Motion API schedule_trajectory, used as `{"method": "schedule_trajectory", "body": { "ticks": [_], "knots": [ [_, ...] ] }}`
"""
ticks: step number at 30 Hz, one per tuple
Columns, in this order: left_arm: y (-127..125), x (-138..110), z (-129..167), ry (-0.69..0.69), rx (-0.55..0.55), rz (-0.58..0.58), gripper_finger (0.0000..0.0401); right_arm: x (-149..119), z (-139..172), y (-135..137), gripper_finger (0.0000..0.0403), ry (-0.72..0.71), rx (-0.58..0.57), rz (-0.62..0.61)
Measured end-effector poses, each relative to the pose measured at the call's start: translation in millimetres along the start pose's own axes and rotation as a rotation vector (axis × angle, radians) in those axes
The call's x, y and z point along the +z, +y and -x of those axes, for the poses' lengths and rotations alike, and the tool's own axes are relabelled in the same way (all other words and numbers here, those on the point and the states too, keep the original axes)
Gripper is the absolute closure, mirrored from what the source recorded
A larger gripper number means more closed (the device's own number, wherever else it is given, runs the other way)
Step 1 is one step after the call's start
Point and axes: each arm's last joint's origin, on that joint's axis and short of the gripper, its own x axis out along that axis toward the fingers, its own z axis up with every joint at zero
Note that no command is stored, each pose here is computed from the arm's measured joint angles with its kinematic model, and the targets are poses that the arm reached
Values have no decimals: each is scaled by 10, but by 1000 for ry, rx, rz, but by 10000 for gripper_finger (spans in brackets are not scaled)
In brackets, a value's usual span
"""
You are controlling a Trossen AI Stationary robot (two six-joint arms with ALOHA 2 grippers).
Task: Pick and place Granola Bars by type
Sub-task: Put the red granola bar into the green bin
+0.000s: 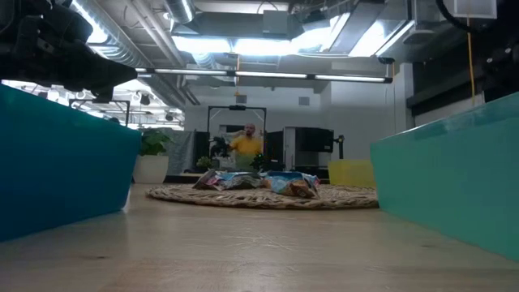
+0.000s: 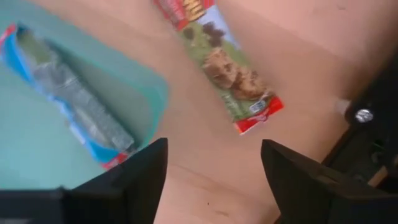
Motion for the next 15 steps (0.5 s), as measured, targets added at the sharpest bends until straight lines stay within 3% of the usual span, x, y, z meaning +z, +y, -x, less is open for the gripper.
{"method": "schedule_trajectory", "body": {
  "ticks": [5,11,15],
  "knots": [
    [0,-1,0,0,1,0,373,-55,-58,21,144,15,-38,-78],
    [0,-1,0,0,1,0,376,-142,-144,148,144,28,21,-158],
    [0,-1,0,0,0,0,377,-152,-232,165,144,3,-36,-165]
  ]
}}
